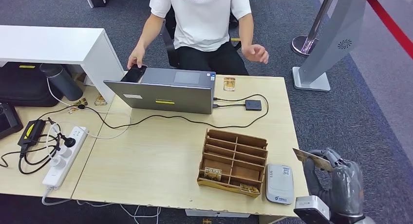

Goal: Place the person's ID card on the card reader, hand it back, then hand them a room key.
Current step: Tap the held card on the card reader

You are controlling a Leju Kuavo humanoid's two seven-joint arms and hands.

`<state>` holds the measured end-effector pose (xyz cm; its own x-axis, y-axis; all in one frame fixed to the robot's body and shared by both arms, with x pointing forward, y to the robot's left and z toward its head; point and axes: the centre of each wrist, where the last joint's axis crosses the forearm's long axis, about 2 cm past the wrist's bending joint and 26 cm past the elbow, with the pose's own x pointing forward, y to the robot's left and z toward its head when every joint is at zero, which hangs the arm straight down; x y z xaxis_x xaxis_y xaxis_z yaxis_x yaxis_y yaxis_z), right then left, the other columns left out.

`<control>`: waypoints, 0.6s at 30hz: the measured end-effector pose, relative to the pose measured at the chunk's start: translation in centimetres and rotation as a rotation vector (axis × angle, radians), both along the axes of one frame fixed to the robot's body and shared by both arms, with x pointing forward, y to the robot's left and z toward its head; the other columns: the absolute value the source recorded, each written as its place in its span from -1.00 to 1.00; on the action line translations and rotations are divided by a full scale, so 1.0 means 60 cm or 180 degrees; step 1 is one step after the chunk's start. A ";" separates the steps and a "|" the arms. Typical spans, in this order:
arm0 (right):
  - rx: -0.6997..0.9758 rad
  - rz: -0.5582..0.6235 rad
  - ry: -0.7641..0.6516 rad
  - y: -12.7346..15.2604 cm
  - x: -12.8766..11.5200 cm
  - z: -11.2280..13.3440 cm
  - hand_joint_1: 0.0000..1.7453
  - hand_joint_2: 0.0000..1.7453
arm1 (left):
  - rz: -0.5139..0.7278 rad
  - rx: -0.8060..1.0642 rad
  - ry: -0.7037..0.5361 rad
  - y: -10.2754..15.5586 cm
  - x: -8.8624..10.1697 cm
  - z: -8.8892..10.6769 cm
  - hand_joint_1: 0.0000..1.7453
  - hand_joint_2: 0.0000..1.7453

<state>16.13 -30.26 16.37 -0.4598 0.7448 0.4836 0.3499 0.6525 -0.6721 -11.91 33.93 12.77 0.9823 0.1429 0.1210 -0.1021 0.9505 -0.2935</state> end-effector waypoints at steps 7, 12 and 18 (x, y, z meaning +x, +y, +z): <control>-0.0364 0.0001 0.0441 -0.019 -0.031 -0.017 1.00 1.00 | 0.0052 -0.0062 -0.0014 -0.008 0.001 0.005 -1.00 1.00; -0.0493 0.0105 0.0694 -0.019 -0.031 -0.035 1.00 1.00 | 0.0058 -0.0079 -0.0013 -0.009 0.002 0.007 -1.00 1.00; -0.0576 0.0266 0.0922 -0.008 -0.022 -0.055 1.00 1.00 | 0.0042 -0.0067 0.0007 -0.006 0.002 0.008 -1.00 1.00</control>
<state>14.82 -30.73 13.08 -0.3857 0.7960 0.4665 0.0782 0.5320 -0.8431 -11.76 33.54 13.23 0.9806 0.1583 0.1156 -0.1153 0.9427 -0.3131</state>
